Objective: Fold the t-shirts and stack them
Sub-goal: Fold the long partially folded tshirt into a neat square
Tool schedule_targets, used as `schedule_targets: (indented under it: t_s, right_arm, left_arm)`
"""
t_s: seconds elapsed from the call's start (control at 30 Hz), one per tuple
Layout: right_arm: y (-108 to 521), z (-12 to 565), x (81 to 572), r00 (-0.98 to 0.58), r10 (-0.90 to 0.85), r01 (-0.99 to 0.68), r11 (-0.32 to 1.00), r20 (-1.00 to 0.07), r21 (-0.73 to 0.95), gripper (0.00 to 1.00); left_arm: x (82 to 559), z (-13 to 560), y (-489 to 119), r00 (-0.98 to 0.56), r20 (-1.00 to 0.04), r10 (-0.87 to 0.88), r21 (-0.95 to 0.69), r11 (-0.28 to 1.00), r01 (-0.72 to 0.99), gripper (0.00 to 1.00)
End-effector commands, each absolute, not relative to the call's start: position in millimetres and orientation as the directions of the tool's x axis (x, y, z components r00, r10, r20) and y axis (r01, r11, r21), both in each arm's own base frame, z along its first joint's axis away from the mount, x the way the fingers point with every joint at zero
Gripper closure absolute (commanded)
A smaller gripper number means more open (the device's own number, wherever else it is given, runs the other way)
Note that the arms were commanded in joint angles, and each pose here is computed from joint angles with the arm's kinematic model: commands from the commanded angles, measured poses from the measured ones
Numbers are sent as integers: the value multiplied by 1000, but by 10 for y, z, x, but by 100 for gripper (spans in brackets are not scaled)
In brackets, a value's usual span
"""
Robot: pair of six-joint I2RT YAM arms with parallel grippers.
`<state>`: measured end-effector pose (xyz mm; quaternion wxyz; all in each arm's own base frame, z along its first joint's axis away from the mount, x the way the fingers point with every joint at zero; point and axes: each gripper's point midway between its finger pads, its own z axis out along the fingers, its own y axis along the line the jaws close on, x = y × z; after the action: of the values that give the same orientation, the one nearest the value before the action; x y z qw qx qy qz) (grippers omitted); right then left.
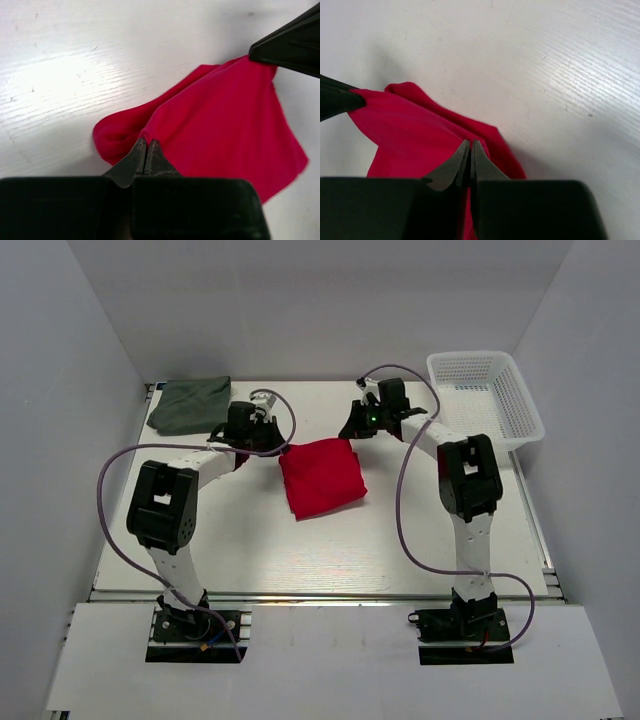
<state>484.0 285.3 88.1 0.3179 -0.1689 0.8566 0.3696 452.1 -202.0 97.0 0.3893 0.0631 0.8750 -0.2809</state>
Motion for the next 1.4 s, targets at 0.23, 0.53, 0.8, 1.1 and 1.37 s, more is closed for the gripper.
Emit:
schedule_targets:
  t_s: [0.23,0.53,0.8,1.1,1.37]
  right_arm:
    - [2971,1055,5284,-634,-87,-617,656,-768,435,10]
    - [2749,1595,4569,-665,-58,-584,662,-745,469,10]
    - [2946,1913,3597,-671,-43,-712,315,-740,627,10]
    - [2976,1283,3296,-809,-80,-587,158,-583,794,10]
    - [2616,231,3463,-901,-36,-399,460,-433,793,10]
  left_arm:
    - [4878,867,-1764,-689,-702,-178,-386,909,159,41]
    - [4708,1624,-1727,-616,-751,-236,-391,911,128,0]
    - [4450,1494,-2438,-699,-698,-155,-575,703,418,0]
    - [4295,577,-2644,-847,-524,-88,-702,607,372,0]
    - [4234,81,-2540,-872,-489,-31,-692,622,366,0]
